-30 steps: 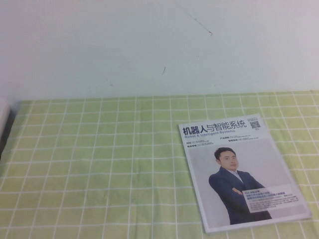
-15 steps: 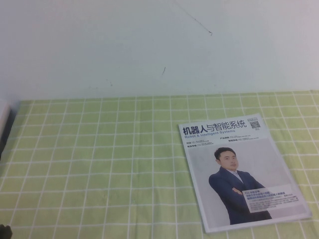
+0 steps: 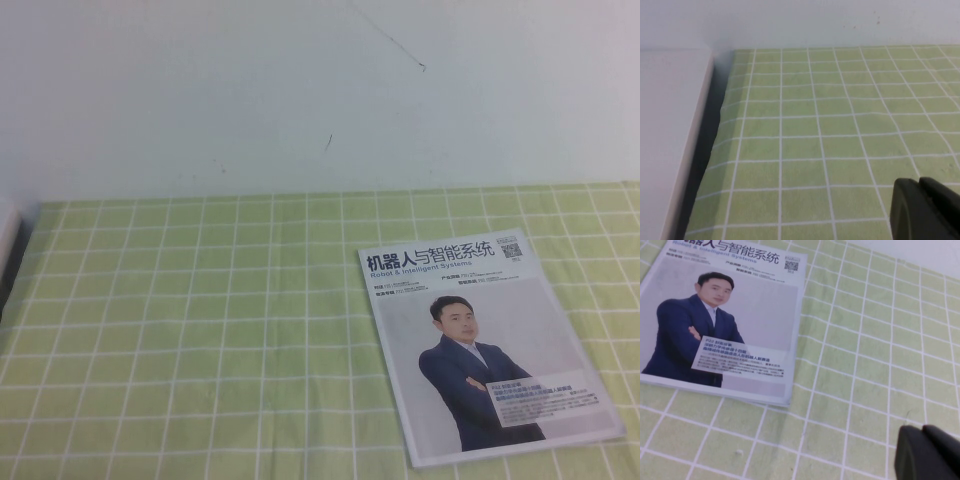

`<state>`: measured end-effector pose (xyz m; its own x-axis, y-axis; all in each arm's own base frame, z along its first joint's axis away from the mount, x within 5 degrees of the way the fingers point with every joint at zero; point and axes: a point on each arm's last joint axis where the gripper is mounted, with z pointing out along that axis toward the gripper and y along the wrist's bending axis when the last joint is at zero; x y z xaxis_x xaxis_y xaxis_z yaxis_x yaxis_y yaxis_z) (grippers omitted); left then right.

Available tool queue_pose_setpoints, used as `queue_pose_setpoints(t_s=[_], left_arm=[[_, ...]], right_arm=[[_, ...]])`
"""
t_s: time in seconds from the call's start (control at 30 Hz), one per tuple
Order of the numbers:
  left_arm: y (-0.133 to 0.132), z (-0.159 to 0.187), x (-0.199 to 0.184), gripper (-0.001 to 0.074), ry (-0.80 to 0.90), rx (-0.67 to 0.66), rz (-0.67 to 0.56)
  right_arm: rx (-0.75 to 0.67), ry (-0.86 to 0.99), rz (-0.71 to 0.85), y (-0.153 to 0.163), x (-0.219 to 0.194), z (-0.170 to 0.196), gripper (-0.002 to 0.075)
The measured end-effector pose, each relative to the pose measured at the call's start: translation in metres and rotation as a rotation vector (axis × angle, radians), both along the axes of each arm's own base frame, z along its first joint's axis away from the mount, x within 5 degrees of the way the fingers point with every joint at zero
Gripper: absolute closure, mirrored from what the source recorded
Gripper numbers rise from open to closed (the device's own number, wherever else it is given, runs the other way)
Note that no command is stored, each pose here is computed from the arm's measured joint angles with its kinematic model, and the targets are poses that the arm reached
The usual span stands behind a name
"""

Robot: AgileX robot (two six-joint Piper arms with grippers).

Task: Close book
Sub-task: 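Close the open booklet and leave it lying on the table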

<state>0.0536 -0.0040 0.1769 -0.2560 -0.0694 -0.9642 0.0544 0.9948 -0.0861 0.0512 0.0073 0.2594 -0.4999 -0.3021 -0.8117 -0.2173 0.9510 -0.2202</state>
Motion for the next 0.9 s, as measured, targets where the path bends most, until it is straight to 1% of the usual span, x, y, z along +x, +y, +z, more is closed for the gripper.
queue_pose_setpoints(t_s=[0.27, 0.9], left_arm=[[-0.0017, -0.0012, -0.0006, 0.0738, 0.006, 0.073, -0.048], [-0.0026, -0.0007, -0.0009, 0.0738, 0.003, 0.078, -0.067]], right_arm=[[0.000, 0.000, 0.000, 0.0000, 0.0000, 0.0000, 0.0729], [0.000, 0.000, -0.002, -0.0001, 0.0000, 0.0000, 0.0729]])
